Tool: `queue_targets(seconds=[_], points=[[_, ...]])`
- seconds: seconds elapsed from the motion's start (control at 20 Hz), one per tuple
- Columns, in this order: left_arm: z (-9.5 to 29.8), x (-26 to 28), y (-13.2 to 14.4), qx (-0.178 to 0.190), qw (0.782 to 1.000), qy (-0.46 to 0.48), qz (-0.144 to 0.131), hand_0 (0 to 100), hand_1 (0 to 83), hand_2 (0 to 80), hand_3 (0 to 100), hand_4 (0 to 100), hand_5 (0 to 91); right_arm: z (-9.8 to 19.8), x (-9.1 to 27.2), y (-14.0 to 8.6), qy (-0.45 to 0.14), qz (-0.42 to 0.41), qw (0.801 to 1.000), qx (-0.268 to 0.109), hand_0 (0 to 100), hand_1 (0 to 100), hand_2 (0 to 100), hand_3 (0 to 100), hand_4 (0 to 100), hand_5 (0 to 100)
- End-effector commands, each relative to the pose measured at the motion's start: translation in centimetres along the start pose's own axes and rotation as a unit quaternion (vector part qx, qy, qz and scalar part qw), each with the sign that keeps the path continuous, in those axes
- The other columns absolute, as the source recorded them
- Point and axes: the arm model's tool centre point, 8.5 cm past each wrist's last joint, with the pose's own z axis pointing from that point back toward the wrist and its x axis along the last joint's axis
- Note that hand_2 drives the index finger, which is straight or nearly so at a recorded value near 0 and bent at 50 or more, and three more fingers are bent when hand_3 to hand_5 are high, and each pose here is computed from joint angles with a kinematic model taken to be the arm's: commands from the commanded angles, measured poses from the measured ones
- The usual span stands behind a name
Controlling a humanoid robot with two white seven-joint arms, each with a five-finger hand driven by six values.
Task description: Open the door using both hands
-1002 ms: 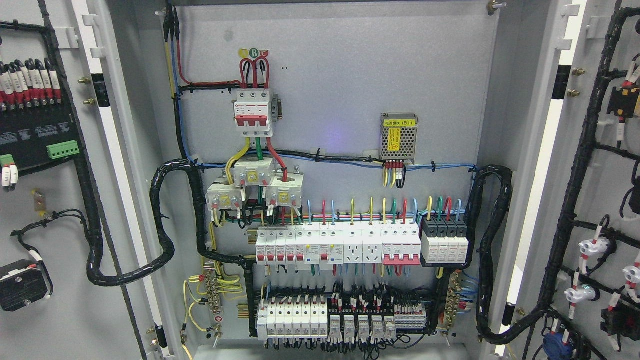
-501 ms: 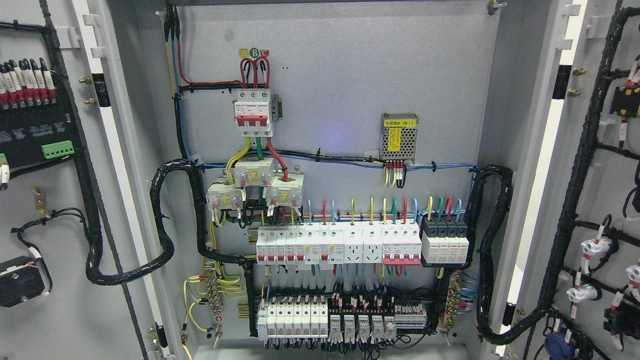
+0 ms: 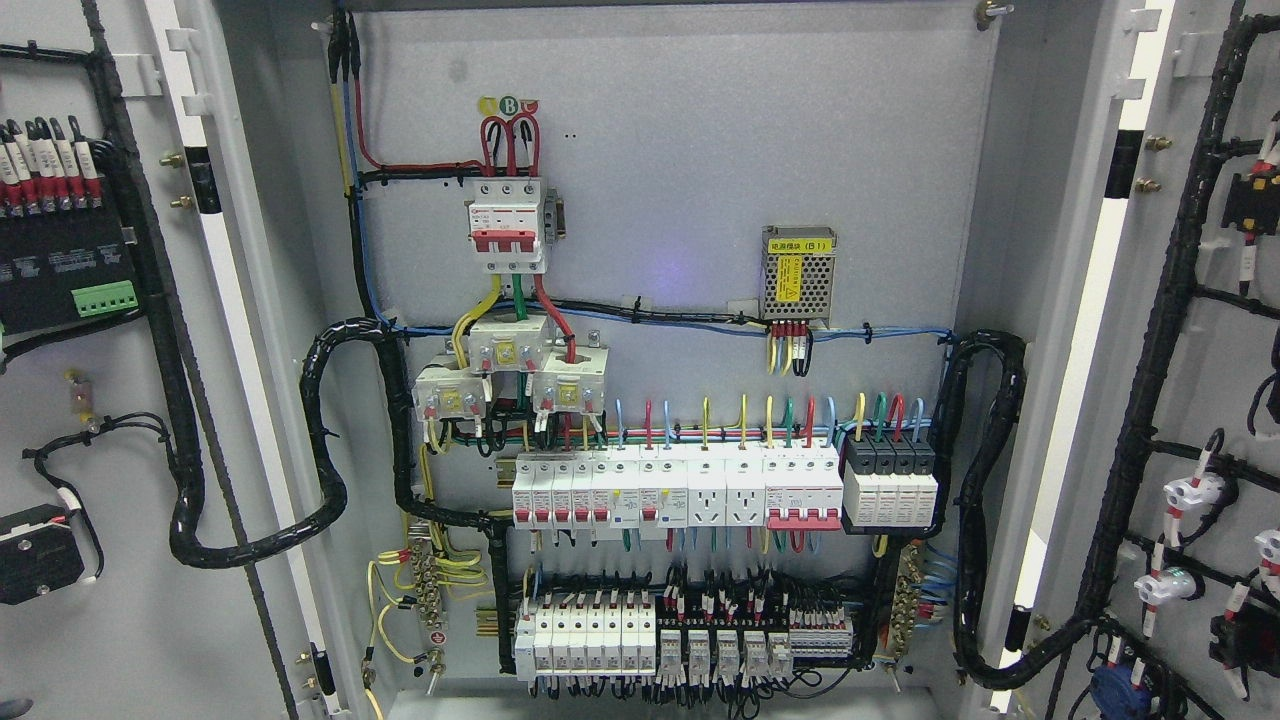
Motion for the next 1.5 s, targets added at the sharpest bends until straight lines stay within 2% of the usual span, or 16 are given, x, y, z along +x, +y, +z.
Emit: queue_targets(seconds=[0.0, 0.3, 0.5, 0.9, 1.2, 1.45], points=[[-0.7, -0.4, 0.7, 0.013, 1.000, 0.005, 0.001, 0, 0.0, 0.0, 0, 4, 0.0, -0.3, 0.2, -0.7, 0.006, 0.006, 1.000, 0.016, 0, 0, 0, 0, 0, 0], [-1.0, -0.5, 0.4, 0.011, 1.000, 0.008, 0.005, 0, 0.0, 0.0, 0, 4, 0.0, 0.0, 0.0, -1.4, 0.019, 0.009, 1.000, 0.021, 0, 0, 0, 0, 0, 0], [-1.0, -0.4, 0.5, 0.011, 1.000, 0.008, 0.005, 0, 0.0, 0.0, 0, 4, 0.0, -0.2, 0.1, -2.4, 0.004, 0.002, 1.000, 0.006, 0, 0, 0, 0, 0, 0], [-0.8, -0.4, 0.0, 0.005, 1.000, 0.006, 0.007, 0, 0.0, 0.0, 0, 4, 0.0, 0.1, 0.0, -2.9, 0.005, -0.001, 1.000, -0.006, 0, 0, 0, 0, 0, 0], [-0.9, 0.7, -0.3, -0.013, 1.000, -0.001, 0.004, 0, 0.0, 0.0, 0, 4, 0.0, 0.1, -0.1, -2.8, 0.005, -0.002, 1.000, -0.006, 0, 0, 0, 0, 0, 0], [-0.7, 1.2, -0.6, -0.022, 1.000, -0.002, 0.006, 0, 0.0, 0.0, 0, 4, 0.0, -0.8, 0.3, -1.8, -0.008, -0.010, 1.000, 0.011, 0, 0, 0, 0, 0, 0]])
